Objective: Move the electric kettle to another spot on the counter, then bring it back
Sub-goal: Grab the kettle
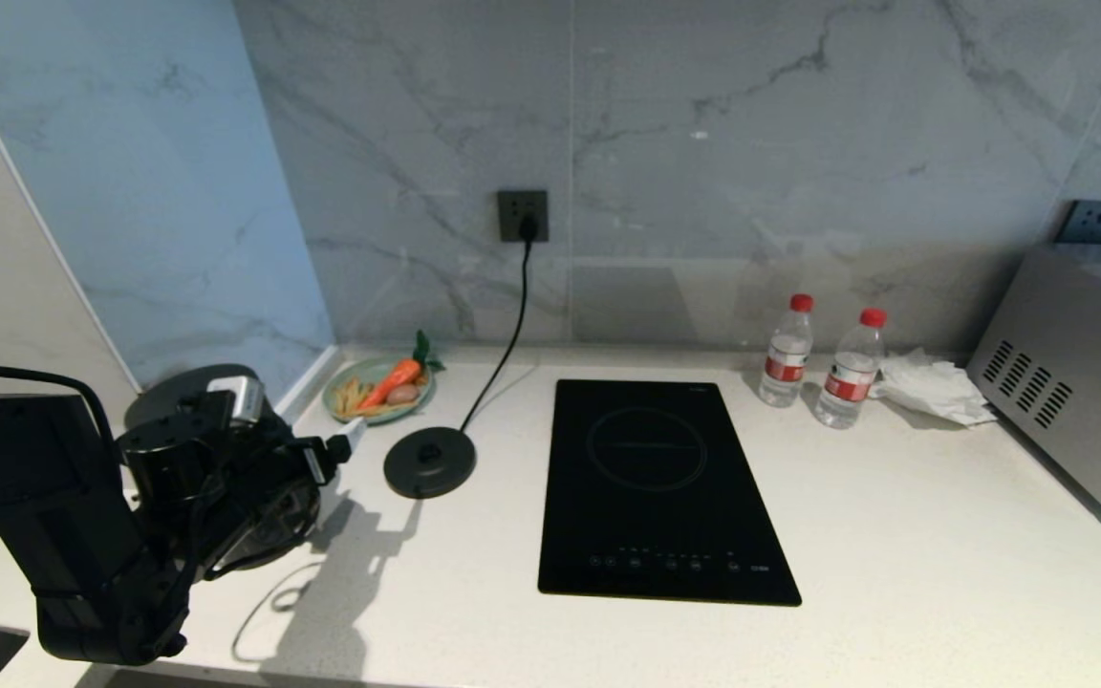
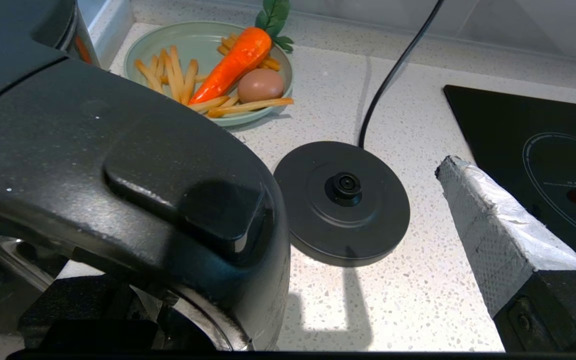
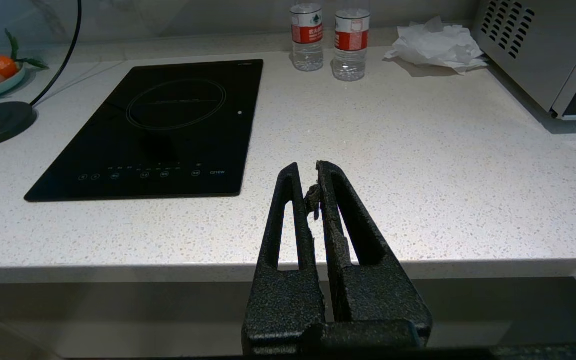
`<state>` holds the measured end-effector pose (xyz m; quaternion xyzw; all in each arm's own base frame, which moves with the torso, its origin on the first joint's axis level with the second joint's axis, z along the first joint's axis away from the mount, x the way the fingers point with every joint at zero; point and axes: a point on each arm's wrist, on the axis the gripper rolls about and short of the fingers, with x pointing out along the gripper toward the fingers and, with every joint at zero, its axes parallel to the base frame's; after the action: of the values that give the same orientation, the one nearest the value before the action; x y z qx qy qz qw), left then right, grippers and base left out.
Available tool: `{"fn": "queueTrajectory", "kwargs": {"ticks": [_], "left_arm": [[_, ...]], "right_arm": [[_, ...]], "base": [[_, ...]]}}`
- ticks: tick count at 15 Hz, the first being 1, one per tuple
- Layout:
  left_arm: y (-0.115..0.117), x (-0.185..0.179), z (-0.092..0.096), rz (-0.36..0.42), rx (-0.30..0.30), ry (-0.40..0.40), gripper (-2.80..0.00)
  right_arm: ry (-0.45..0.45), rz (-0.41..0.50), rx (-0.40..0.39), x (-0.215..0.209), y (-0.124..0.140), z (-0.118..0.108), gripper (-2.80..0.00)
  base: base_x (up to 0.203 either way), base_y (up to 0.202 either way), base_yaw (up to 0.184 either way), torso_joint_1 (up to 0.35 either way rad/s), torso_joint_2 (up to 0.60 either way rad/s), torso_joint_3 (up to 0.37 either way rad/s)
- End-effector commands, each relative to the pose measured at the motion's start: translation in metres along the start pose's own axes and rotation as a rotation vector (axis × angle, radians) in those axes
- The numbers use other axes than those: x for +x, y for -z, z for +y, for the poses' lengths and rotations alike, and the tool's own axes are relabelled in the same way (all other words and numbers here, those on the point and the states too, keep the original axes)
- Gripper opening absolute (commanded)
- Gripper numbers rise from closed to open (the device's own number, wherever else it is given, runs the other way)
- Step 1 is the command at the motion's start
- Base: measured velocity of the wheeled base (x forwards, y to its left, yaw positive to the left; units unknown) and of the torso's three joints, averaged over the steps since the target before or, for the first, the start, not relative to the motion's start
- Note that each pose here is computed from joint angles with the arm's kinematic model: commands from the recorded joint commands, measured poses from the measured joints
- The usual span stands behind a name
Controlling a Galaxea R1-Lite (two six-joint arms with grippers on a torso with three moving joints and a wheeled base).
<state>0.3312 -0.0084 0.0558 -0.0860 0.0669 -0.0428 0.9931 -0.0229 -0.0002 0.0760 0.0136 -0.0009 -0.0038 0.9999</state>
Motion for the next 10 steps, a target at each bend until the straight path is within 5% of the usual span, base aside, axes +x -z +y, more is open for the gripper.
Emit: {"fn": "queueTrajectory", "kwargs": {"ticks": [1,2,10], "left_arm": [[-0.0014,-0.0002,-0.0002,-0.010,0.000,0.002,0.00],[-0.0014,-0.0002,-0.0002,-0.010,0.000,0.000,-2.80],[-0.0007,-0.0006,-0.0011,-0.007,-0.002,0.003,-2.80]], "right_arm": [[0.000,0.000,0.000,0.0000,0.0000,0.0000,-2.80],[0.000,0.000,0.000,0.0000,0.0000,0.0000,-2.80],[0.000,-0.001,0.000,0.0000,-0.0001,0.0000,-2.80]], "base": [[0.000,0.000,0.000,0.000,0.00,0.000],[0.000,0.000,0.000,0.000,0.00,0.000],[0.000,0.000,0.000,0.000,0.00,0.000]]}}
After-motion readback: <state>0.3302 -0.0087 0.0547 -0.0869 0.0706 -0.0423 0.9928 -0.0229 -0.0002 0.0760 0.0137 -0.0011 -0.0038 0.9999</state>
